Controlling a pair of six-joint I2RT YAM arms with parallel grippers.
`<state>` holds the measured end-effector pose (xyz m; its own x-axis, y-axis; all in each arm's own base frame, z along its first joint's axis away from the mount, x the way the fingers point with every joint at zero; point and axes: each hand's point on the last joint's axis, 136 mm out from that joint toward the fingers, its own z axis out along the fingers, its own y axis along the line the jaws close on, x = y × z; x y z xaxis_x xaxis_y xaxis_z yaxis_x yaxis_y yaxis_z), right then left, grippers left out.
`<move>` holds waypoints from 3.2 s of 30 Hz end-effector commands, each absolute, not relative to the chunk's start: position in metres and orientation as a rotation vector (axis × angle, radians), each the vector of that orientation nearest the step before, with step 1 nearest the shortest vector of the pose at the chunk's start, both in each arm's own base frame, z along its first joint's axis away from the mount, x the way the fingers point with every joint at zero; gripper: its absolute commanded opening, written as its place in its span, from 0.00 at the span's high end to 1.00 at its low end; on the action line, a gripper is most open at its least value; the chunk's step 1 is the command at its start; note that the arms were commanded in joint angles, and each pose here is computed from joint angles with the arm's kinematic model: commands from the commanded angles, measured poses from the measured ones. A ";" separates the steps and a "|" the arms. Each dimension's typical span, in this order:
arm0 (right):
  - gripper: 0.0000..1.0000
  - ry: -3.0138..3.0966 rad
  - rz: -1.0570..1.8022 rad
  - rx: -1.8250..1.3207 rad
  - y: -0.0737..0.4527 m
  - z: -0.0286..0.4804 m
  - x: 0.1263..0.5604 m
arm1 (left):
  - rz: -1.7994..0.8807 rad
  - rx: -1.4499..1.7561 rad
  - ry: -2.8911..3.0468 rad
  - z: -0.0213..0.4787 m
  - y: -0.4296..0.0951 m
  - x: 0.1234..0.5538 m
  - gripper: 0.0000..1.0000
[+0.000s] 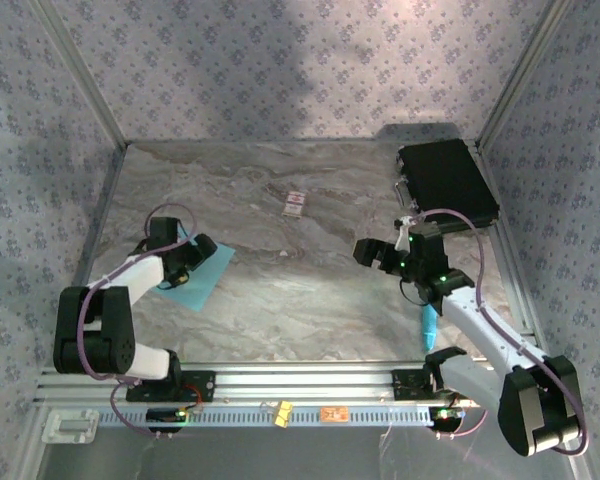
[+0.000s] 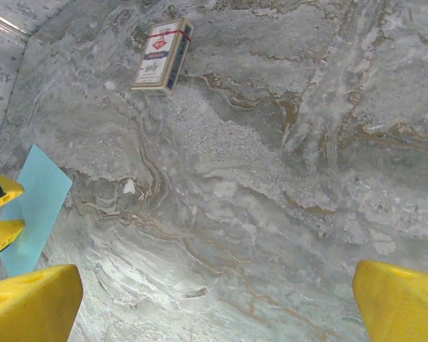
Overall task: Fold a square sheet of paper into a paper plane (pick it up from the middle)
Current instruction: Move the square sheet of paper to the center of the table.
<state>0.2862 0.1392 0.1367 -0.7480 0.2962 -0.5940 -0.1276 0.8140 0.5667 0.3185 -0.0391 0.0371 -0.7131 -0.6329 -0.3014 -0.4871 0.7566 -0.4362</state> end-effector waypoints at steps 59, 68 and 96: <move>0.01 2.352 0.608 0.373 0.113 0.123 0.277 | -0.657 -0.275 2.949 0.020 -0.219 0.264 0.00; 0.01 2.314 0.784 0.349 0.114 0.128 0.280 | -0.667 -0.513 2.842 0.034 -0.250 0.275 0.00; 0.01 2.404 0.806 0.173 0.156 0.122 0.268 | -0.237 0.152 2.965 0.065 -0.243 0.264 0.08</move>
<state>0.2633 0.1541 0.1111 -0.8323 0.3118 -0.4584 -0.0386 0.7922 0.6090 0.2793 -0.2572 0.0766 -0.9693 0.0005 -0.2459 0.0687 0.9607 -0.2689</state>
